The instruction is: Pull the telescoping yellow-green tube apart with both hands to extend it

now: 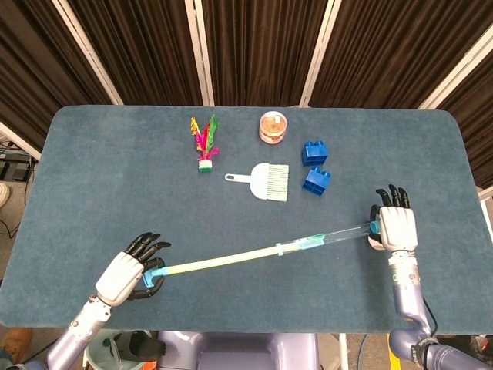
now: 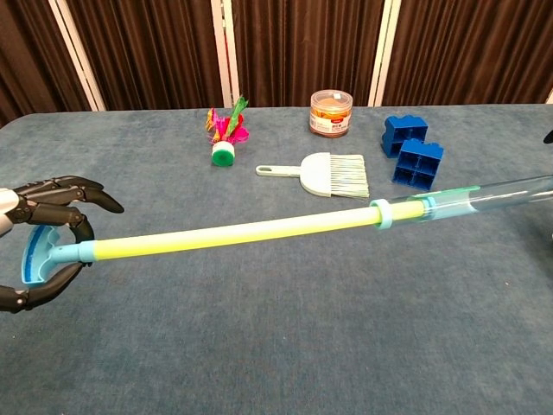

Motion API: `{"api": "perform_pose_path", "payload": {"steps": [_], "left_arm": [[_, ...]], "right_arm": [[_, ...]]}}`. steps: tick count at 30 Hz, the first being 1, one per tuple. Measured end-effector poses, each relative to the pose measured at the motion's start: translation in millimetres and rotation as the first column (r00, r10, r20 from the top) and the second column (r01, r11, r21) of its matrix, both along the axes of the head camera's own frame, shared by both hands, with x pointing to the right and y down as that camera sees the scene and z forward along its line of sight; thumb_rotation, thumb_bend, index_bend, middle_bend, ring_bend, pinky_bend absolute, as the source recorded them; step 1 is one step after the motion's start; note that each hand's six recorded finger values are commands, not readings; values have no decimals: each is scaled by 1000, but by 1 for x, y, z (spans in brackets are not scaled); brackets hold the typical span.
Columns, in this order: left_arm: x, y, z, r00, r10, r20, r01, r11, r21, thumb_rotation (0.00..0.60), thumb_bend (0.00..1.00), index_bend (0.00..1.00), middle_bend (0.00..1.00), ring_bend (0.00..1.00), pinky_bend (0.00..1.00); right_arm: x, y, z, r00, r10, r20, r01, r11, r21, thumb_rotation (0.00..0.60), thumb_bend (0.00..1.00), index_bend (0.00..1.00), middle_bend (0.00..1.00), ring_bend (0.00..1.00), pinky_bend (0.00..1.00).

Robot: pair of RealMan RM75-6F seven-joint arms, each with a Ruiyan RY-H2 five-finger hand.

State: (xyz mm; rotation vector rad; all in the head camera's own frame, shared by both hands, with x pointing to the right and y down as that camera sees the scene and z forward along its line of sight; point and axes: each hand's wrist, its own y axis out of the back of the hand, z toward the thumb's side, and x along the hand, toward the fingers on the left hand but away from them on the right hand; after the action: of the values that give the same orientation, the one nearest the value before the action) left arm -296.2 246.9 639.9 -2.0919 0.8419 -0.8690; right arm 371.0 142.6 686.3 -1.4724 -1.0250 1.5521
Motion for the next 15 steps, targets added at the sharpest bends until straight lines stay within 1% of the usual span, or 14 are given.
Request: {"api": "perform_pose_path", "payload": {"steps": [9, 15], "left_arm": [[-9, 5, -8, 1000, -6, 0, 6, 1000, 8, 600, 693, 647, 189, 78, 99], [-12, 7, -9, 1000, -14, 2, 14, 1000, 7, 600, 692, 647, 190, 78, 99]], "right_arm": [[11, -7, 2, 999, 24, -22, -24, 1000, 2, 600, 402, 828, 251, 87, 83], [17, -9, 4, 999, 40, -29, -40, 999, -1, 600, 401, 829, 252, 88, 84]]}}
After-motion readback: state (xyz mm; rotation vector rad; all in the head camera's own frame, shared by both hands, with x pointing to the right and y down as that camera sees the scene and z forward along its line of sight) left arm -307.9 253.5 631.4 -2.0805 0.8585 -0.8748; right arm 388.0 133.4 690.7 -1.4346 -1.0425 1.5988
